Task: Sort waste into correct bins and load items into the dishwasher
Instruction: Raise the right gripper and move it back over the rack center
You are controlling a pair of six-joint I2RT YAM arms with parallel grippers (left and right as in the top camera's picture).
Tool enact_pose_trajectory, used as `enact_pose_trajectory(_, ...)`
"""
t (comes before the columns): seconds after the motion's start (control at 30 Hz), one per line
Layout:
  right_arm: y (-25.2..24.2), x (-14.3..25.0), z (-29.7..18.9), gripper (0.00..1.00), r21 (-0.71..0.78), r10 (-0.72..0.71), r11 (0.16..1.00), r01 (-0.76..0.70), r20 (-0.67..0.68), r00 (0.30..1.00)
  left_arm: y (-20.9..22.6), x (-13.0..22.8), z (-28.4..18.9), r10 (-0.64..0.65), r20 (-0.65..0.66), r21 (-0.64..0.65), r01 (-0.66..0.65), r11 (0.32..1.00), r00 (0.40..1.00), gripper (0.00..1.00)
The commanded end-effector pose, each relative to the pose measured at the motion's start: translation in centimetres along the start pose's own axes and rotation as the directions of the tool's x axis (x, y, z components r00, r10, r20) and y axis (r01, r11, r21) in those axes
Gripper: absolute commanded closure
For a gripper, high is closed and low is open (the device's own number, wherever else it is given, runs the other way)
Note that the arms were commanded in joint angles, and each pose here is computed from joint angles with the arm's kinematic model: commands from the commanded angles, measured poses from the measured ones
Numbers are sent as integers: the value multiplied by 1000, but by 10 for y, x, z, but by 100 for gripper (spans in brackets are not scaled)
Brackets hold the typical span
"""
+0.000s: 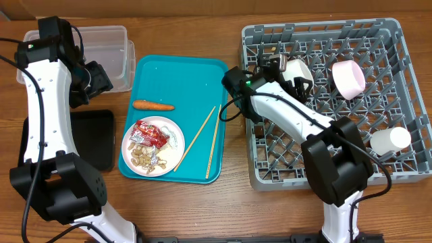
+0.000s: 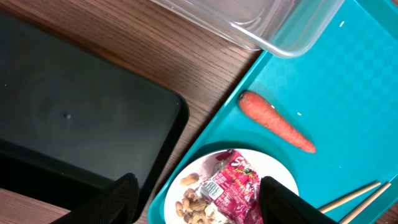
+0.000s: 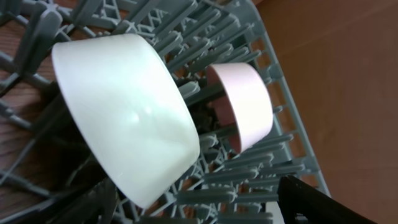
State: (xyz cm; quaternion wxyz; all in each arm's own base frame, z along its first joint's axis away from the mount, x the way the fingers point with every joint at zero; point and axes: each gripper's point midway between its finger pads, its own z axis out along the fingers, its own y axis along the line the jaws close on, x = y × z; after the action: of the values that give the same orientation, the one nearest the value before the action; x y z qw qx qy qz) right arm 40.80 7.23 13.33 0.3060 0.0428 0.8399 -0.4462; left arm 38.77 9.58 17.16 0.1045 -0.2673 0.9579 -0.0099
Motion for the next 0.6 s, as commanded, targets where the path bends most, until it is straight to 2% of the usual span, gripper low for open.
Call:
enact_pose_trajectory(0.0, -25, -16, -17, 14, -108, 155, 982, -157, -23, 988, -3, -7, -18, -16, 55, 23, 15, 1000, 998, 36)
enact_pose_trajectory(0.13, -51, -29, -32, 9, -219, 270, 936, -275, -54, 961, -3, -7, -18, -16, 55, 23, 15, 1000, 998, 36)
enact_pose_trajectory(0.23, -62, -40, -45, 7, -357, 277, 889, -287, -79, 958, -3, -7, -18, -16, 55, 23, 15, 1000, 998, 36)
enact_pose_trajectory(0.3, -70, -49, -58, 7, -509, 257, 818, -267, -92, 962, -3, -7, -18, -16, 55, 23, 15, 1000, 998, 35)
enact_pose_trajectory(0.37, -77, -51, -62, 6, -576, 268, 766, -286, -118, 956, -3, -7, -18, -16, 55, 23, 15, 1000, 998, 34)
enact_pose_trajectory(0.43, -83, -51, -64, 0, -627, 285, 711, -320, -159, 945, -3, -6, -18, -16, 53, 22, 15, 1000, 998, 34)
enact_pose_trajectory(0.57, -79, -44, -73, 0, -749, 231, 574, -331, -239, 943, -5, -5, -18, -13, 50, 23, 12, 1000, 999, 32)
